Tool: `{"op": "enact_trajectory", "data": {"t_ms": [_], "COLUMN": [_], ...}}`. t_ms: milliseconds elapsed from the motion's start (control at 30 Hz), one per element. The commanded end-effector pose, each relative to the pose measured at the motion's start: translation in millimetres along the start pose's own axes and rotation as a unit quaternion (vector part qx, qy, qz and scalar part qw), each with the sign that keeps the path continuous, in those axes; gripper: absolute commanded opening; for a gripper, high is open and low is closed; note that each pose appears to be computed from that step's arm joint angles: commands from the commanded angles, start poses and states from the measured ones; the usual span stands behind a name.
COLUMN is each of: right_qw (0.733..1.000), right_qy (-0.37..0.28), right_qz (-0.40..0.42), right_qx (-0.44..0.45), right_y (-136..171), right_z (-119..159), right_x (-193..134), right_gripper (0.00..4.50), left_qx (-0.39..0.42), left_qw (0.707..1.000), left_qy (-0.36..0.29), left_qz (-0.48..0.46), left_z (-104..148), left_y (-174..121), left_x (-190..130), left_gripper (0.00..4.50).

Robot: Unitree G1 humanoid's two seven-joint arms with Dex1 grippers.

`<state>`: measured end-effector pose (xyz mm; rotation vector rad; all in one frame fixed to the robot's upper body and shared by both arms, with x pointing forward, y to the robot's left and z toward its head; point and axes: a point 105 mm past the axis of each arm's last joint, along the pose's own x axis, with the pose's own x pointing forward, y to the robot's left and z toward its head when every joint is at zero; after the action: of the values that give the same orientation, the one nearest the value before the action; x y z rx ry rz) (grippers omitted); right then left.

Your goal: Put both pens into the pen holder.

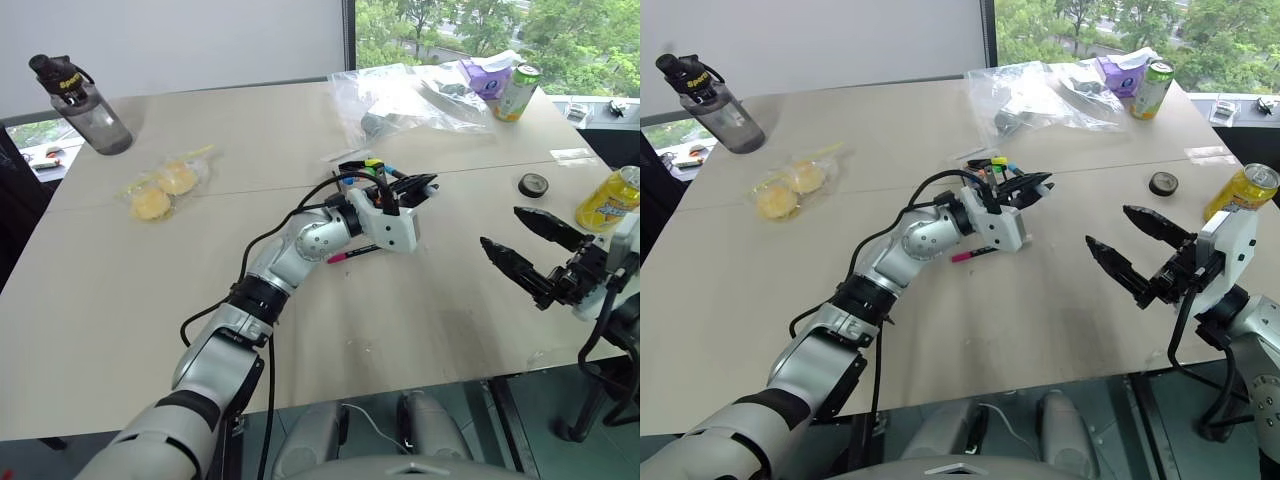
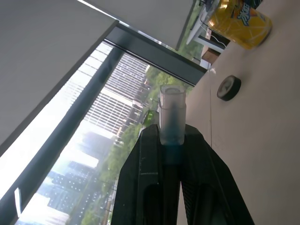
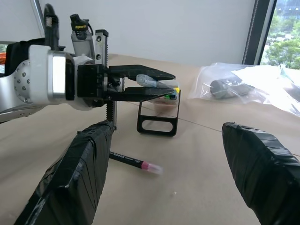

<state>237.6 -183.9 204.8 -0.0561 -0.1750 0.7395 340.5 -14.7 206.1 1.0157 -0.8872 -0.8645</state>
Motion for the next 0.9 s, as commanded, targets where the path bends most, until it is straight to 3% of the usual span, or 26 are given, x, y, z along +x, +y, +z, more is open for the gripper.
{"op": "enact_trajectory", "data": {"t_ms": [33, 433, 900], "right_qw": [1.0, 1.0, 0.999], "right_qy": [-0.019, -0.02, -0.021], "right_qz": [0.004, 0.006, 0.013], "right_qx": [-0.021, -0.018, -0.02], "right_y": [0.6, 0.1, 0.0], "right_z": [11.9, 8.8, 10.2], "right_x": [-1.4, -0.7, 0.8], "right_gripper": [3.94, 3.94, 3.94], "left_qx": [0.021, 0.044, 0.01], "left_qw": [0.999, 0.997, 0.993], "left_qy": [-0.028, 0.034, 0.091], "left_qz": [0.029, 0.06, 0.076], "left_z": [16.4, -8.6, -34.3], "left_y": [11.2, 17.1, 18.5], "left_x": [1.1, -15.1, -24.3], "left_gripper": [0.0, 0.0, 0.0]}}
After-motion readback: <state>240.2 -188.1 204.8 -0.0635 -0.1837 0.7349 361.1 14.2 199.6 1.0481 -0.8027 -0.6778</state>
